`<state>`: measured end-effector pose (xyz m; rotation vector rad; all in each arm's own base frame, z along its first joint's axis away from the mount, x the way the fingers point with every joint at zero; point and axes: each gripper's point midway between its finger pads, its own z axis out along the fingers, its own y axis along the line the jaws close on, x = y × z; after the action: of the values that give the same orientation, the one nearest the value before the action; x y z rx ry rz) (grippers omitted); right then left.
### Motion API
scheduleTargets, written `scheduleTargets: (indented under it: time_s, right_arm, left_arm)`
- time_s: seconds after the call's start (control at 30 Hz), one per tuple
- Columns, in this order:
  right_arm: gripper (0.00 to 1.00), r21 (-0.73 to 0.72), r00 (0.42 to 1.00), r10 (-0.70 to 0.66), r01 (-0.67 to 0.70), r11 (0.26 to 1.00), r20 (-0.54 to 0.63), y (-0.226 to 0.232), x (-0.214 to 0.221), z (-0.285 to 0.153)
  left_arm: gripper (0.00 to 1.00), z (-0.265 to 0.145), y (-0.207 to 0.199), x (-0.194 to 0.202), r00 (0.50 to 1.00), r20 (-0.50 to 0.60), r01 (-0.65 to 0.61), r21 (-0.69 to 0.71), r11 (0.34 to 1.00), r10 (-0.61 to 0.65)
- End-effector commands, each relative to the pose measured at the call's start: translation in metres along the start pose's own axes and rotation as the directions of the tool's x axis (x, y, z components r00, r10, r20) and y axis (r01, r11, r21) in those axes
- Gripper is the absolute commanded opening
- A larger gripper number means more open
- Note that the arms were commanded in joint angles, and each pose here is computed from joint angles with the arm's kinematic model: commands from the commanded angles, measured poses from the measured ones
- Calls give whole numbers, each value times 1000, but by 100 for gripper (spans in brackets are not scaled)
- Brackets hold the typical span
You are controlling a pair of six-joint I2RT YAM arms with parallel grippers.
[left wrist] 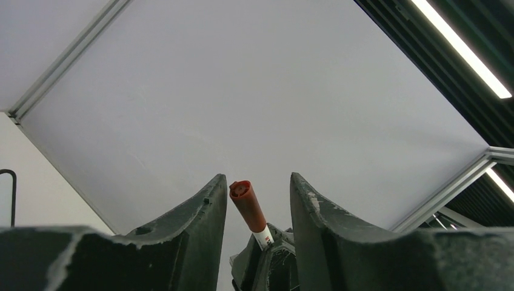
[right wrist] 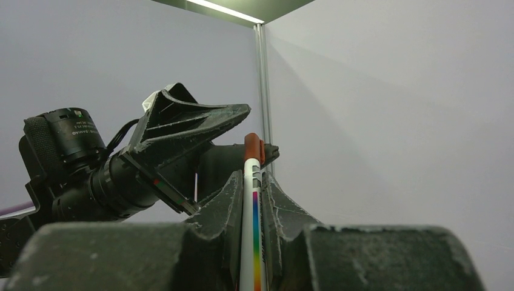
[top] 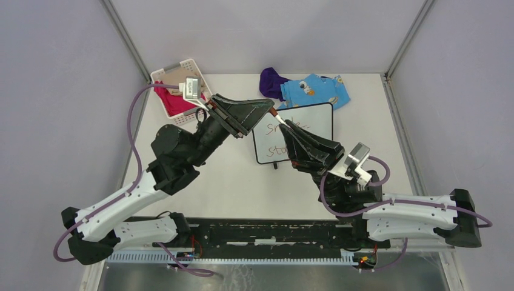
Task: Write a sentence on the whiteboard
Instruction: Close the pen cap at the center of the board.
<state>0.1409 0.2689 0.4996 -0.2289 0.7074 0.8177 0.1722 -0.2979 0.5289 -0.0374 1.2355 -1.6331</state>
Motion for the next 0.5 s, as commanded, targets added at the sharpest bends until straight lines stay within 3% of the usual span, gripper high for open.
scheduleTargets:
  time_s: [0.0, 0.13, 0.33, 0.47]
  right_arm:
    - [0, 12, 999, 19, -20, 1000, 30, -4, -10, 0]
    - [0, 17, 1000, 17, -17, 1000, 26, -4, -9, 0]
    - [0, 33, 1000, 10, -11, 999, 13, -6, -5, 0]
    - [0, 37, 1000, 9, -10, 999, 8, -6, -3, 1]
  left_arm:
    - [46, 0, -15, -8, 999, 21, 30, 58, 998, -31]
    - [33, 0, -14, -6, 999, 18, 30, 59, 998, -31]
    - [3, -1, -10, 0, 998, 0, 56, 56, 997, -56]
    - [2, -2, -5, 5, 998, -11, 68, 50, 996, -68]
